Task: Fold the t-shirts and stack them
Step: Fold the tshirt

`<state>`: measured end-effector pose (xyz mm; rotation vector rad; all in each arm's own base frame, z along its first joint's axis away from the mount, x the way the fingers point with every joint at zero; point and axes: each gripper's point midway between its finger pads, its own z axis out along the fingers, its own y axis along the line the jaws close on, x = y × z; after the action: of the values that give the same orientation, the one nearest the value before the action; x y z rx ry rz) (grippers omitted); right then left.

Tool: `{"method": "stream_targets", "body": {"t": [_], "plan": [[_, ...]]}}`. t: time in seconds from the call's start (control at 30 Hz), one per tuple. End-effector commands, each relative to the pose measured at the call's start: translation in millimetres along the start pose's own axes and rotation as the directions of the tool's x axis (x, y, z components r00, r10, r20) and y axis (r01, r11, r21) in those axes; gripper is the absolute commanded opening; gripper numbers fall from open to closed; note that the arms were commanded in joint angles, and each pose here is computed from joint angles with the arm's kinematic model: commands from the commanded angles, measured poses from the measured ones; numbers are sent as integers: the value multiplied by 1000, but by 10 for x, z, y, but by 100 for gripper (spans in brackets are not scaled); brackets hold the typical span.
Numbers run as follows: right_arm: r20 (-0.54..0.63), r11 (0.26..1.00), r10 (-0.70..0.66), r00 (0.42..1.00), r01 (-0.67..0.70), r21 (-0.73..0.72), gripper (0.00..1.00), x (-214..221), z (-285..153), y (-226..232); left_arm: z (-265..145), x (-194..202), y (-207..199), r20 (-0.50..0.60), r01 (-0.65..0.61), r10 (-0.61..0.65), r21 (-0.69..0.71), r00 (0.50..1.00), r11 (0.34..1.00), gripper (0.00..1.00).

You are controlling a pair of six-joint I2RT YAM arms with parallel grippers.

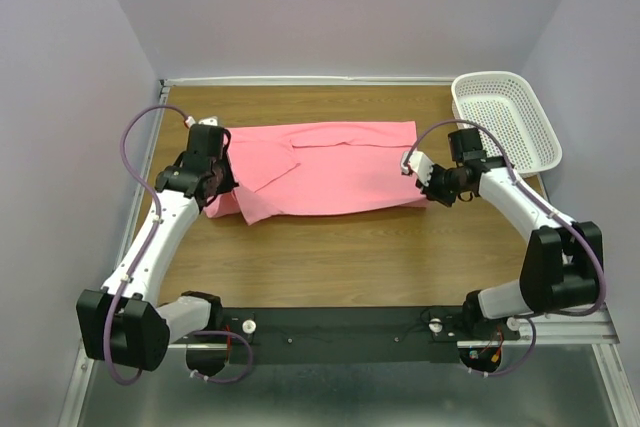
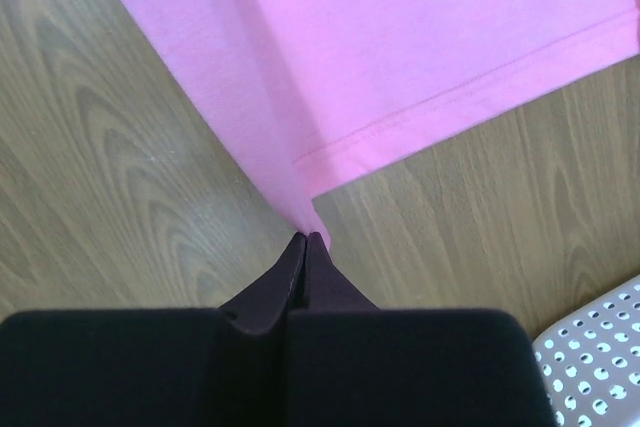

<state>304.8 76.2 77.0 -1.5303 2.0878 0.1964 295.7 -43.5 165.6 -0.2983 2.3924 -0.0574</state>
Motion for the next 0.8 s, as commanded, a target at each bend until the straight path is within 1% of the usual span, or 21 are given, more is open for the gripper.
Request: {"method": "stream_targets", "body": {"t": [0.0, 0.2, 0.47, 0.63, 0.77], "plan": [[20, 1000, 26, 999, -26, 13, 0, -70, -9, -151, -18, -236, 10, 73, 9, -10, 8, 997, 1000, 0], [27, 999, 37, 999, -38, 16, 1, -99, 26, -267, 17, -451, 54, 108, 14, -13, -3, 994, 1000, 0], [45, 998, 69, 997, -70, 2, 1, -175, 121, -411, 176, -671, 58, 112, -9, 11, -18, 994, 1000, 0], [49, 997, 82, 995, -82, 2, 1, -214, 166, -500, 380, -801, 12, 86, -41, 43, -24, 995, 999, 0], [41, 996, 94, 995, -94, 3, 1, -216, 216, -569, 533, -840, -32, 34, -82, 82, -23, 996, 996, 0]]}}
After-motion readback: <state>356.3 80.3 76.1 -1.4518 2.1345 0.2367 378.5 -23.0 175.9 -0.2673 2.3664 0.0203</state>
